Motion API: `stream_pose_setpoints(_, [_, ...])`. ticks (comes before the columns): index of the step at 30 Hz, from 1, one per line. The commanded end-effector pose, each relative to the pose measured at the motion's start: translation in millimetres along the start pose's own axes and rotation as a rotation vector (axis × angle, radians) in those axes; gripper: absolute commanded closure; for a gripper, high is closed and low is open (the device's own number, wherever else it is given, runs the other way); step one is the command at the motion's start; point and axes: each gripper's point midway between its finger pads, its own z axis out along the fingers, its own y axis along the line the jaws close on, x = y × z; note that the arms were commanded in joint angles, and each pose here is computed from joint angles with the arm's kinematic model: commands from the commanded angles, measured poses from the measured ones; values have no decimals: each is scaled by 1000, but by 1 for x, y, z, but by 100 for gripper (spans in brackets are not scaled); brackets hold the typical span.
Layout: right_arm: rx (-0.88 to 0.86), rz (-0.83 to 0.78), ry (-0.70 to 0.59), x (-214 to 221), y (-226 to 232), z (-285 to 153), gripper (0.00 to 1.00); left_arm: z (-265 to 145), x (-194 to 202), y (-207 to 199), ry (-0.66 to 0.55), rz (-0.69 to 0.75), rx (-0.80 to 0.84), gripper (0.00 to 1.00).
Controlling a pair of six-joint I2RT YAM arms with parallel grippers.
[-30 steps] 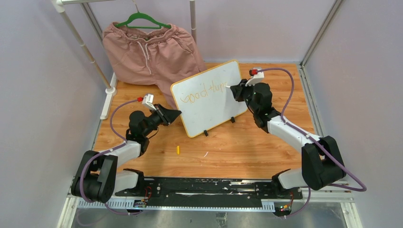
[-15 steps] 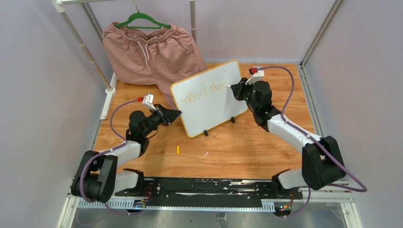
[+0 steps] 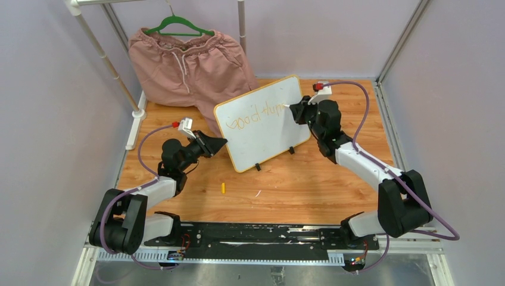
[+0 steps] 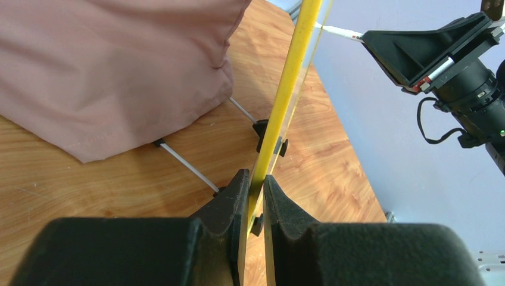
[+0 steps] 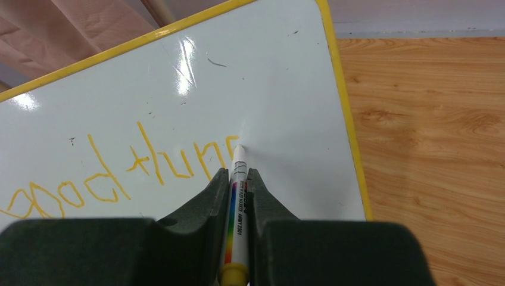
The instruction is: Write a sentence on the whiteboard
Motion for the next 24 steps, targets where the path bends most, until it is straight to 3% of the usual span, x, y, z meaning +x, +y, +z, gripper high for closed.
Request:
stream_pose_setpoints(1, [15,-15,-55,-24,-3,5,100,-1,-8,-10,-26,29,37,84])
stream_pose_setpoints(24, [10,-3,-22,-8,-5,6,100,-1,-8,-11,-28,30,37,84])
